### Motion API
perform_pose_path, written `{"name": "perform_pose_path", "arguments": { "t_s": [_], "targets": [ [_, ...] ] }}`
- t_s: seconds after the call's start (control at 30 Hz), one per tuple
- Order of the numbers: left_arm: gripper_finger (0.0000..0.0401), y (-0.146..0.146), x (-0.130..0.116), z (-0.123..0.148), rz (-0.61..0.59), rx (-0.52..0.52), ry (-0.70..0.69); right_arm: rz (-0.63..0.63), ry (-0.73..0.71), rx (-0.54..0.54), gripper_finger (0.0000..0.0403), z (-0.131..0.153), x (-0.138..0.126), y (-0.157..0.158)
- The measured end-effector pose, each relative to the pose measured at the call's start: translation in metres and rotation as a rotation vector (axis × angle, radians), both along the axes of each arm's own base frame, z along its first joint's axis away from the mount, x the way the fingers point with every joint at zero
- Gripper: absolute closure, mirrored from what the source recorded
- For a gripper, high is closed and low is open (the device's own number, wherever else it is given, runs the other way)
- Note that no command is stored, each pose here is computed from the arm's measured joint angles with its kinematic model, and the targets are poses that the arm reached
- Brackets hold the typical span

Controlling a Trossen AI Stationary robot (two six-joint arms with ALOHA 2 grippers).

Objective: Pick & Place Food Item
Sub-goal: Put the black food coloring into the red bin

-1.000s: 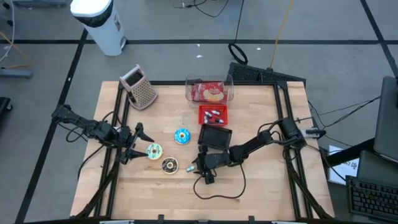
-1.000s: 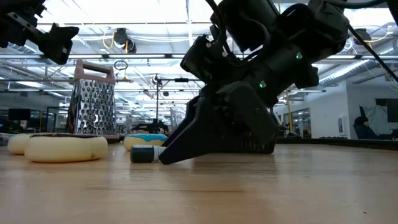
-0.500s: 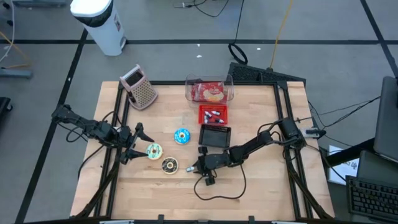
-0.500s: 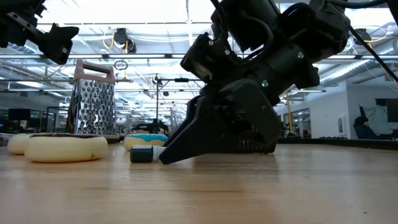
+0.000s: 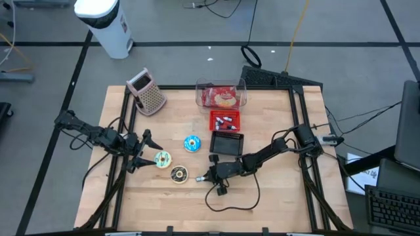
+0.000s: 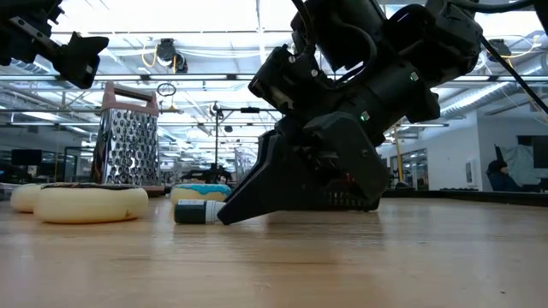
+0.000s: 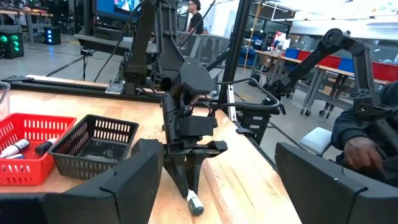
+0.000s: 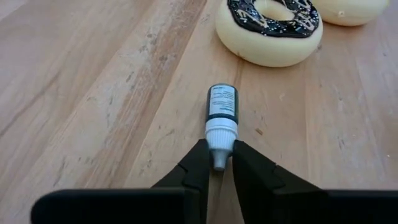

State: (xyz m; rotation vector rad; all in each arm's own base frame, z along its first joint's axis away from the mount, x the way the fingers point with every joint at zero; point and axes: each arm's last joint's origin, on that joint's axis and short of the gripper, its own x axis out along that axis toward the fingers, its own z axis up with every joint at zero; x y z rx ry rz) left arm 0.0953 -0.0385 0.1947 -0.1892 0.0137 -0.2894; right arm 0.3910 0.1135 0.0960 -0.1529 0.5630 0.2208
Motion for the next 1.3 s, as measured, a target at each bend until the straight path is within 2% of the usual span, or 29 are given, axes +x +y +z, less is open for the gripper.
{"name": "perform_pose_path", "arguments": {
  "t_s": [0.2,0.63,0.9,1.0,1.17,1.3],
  "targets": [
    [0.0091,0.000,0.000,0.000,0.000,0.000,0.000,-0.002,-0.022,0.006,0.0353,0.009,0.000,0.000],
    [0.0091,0.000,0.000,0.000,0.001,0.000,0.000,0.011,-0.067,-0.001,0.0356,0.062,-0.010,-0.003],
    [0.0091,0.000,0.000,0.000,0.001,0.000,0.000,-0.001,0.030,-0.004,0.0356,0.093,-0.032,-0.008],
    [0.0091,0.000,0.000,0.000,0.000,0.000,0.000,-0.020,0.110,0.008,0.0356,0.100,-0.044,-0.009],
    [0.0091,0.000,0.000,0.000,0.000,0.000,0.000,-0.078,0.274,0.022,0.0356,0.100,-0.072,-0.010],
    [0.0091,0.000,0.000,0.000,0.000,0.000,0.000,-0.145,0.352,0.054,0.0356,0.093,-0.099,-0.014]
  ]
}}
